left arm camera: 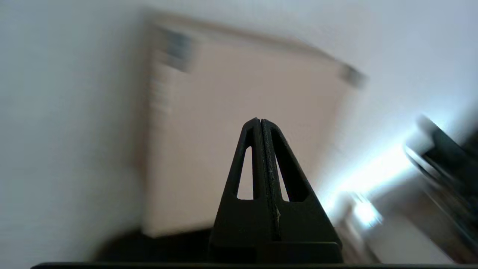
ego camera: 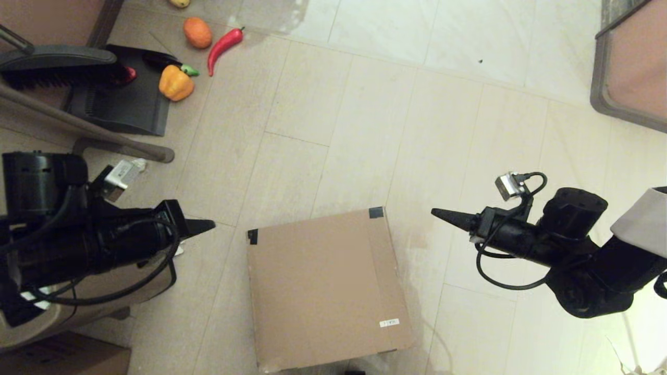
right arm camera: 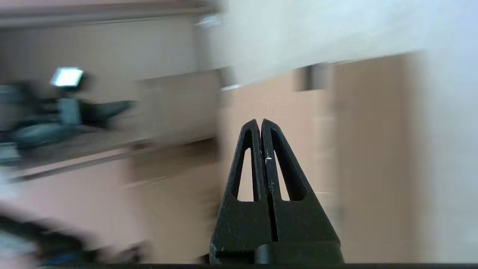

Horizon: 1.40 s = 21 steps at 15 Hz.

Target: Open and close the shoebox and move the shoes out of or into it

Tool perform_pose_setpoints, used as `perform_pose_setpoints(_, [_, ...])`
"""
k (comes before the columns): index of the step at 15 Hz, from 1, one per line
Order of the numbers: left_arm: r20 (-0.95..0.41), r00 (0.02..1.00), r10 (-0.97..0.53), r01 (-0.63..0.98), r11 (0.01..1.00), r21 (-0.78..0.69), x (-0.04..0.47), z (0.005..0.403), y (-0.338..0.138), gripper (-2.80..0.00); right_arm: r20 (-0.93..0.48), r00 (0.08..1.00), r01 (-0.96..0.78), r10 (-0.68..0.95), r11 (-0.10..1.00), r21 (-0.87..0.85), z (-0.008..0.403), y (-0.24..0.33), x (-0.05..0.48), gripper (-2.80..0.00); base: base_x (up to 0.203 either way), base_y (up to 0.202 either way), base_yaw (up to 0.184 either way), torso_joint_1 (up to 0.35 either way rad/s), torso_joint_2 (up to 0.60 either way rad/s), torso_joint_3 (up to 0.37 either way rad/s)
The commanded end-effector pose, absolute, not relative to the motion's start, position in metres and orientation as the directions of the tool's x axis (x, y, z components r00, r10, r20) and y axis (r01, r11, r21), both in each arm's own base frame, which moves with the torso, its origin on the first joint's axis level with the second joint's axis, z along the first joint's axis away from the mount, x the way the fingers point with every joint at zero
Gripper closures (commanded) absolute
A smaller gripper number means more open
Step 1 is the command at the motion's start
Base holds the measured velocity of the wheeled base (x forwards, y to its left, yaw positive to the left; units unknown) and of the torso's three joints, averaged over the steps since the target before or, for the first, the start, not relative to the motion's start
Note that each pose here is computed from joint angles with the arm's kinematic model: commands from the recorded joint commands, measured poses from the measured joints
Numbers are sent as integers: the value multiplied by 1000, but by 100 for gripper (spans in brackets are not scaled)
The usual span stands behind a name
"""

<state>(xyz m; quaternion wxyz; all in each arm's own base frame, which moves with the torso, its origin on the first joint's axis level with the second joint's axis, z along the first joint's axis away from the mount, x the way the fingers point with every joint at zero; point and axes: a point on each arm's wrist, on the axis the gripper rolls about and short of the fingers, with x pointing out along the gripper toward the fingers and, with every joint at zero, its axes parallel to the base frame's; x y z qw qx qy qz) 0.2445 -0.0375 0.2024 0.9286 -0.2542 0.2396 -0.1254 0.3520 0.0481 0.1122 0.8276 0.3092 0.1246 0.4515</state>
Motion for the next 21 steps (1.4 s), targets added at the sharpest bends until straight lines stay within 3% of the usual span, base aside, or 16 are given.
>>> perform_pose_setpoints(1, [-403, 886, -230, 3, 871, -490, 249, 191, -33, 0, 64, 606, -675, 793, 470, 568, 109, 42, 349, 0, 0, 0, 0, 0, 0, 0])
perform_pose_setpoints(7, [-413, 906, -95, -74, 924, -376, 239, 170, -19, 0, -45, 746, -629, 665, 725, 281, 119, 37, 321, 0, 0, 0, 0, 0, 0, 0])
perform_pose_setpoints(11, [-400, 899, 180, -332, 875, -352, 222, 173, 32, 0, -89, 865, -473, 495, 861, 189, 132, 29, 267, 0, 0, 0, 0, 0, 0, 0])
perform_pose_setpoints(14, [-407, 855, 322, -466, 822, -328, 171, 161, 48, 0, -165, 890, -393, 425, 899, 195, 122, 22, 197, 0, 0, 0, 0, 0, 0, 0])
perform_pose_setpoints(17, [-430, 852, 298, -421, 879, -224, 123, 136, 35, 0, -236, 894, -338, 381, 919, 202, 116, 16, 137, 0, 0, 0, 0, 0, 0, 0])
perform_pose_setpoints(19, [-474, 866, 159, -249, 959, -133, 109, 120, 27, 0, -315, 878, -310, 359, 930, 196, 112, 14, 112, 0, 0, 0, 0, 0, 0, 0])
perform_pose_setpoints(21, [-560, 822, 104, -195, 975, -104, 94, 95, 22, 0, -389, 857, -291, 339, 940, 179, 105, 12, 86, 0, 0, 0, 0, 0, 0, 0])
